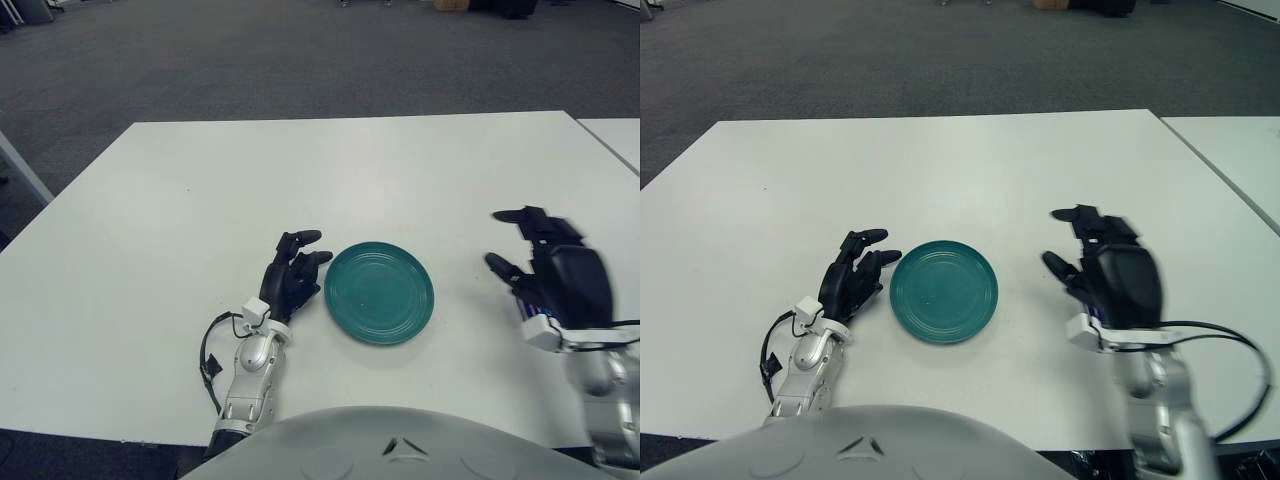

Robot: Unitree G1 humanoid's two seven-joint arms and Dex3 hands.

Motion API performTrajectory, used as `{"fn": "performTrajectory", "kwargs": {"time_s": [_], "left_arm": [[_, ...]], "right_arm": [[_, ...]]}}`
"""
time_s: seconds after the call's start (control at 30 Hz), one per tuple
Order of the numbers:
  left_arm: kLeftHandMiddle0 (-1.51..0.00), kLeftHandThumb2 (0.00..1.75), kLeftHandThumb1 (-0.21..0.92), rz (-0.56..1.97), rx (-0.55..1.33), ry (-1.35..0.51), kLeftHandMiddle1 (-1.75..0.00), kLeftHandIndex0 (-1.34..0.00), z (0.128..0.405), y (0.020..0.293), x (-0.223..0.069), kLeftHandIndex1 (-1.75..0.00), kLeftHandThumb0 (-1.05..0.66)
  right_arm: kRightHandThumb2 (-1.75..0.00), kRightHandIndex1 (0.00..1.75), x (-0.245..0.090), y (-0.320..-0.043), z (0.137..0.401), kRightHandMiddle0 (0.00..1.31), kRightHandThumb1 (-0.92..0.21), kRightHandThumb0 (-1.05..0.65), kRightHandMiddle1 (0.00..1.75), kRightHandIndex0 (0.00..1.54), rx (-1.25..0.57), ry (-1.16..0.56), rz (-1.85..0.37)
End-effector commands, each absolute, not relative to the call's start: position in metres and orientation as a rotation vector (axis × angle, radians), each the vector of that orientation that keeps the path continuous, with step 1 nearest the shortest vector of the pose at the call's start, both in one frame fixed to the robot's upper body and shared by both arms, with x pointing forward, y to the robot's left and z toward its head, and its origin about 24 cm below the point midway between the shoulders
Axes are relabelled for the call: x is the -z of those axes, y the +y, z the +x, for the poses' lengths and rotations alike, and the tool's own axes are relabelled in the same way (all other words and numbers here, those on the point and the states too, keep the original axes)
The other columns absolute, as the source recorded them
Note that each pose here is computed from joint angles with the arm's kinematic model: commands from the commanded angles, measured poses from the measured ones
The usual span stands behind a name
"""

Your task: Put the gum into the plate.

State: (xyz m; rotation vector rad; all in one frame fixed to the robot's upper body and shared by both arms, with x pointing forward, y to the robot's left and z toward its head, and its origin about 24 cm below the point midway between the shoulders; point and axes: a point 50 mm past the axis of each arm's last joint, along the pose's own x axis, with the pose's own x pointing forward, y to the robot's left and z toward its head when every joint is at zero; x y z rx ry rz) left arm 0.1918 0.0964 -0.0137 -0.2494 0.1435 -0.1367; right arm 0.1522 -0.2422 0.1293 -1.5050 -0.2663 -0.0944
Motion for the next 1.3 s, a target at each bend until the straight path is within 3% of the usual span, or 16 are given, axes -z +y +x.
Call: {"fn": "performTrajectory", "kwargs": {"time_s": [0.0,0.3,0.57,0.83,1.27], "left_arm": [[-0.45,0.64,0.92,-0.266,0.113,0.219,-1.0,-0.2,0.184,0.09,0.025,-1.26,-0.53],[-0.45,0.64,0.92,-0.265,0.104,0.219,-1.0,-0.19,0.185,0.092,0.027,-1.28,-0.54],[-0.47,0.65,0.92,-0.258,0.116,0.222,-1.0,-0.2,0.186,0.097,0.027,-1.26,-0.52],[-0.48,0.67,0.92,-0.253,0.112,0.225,-0.99,-0.2,0.188,0.102,0.029,-1.24,-0.55],[-0.49,0.72,0.92,-0.26,0.122,0.225,-1.0,-0.22,0.19,0.11,0.03,-1.21,-0.66]], "right_arm": [[-0.27,0.14,-0.132,-0.244,0.129,0.0,-0.92,-0.91,0.71,0.22,-0.065,-0.16,-1.659],[-0.26,0.09,-0.136,-0.249,0.12,0.0,-0.92,-0.93,0.59,0.23,-0.176,-0.044,-1.718],[-0.39,0.1,-0.099,-0.274,0.125,0.0,-0.92,-0.98,0.58,0.29,-0.249,0.12,-1.682],[-0.51,0.09,-0.084,-0.287,0.122,0.0,-0.92,-0.99,0.61,0.31,-0.253,0.23,-1.635],[-0.63,0.05,-0.054,-0.282,0.122,0.0,-0.92,-0.97,0.59,0.29,-0.296,0.314,-1.564]]}}
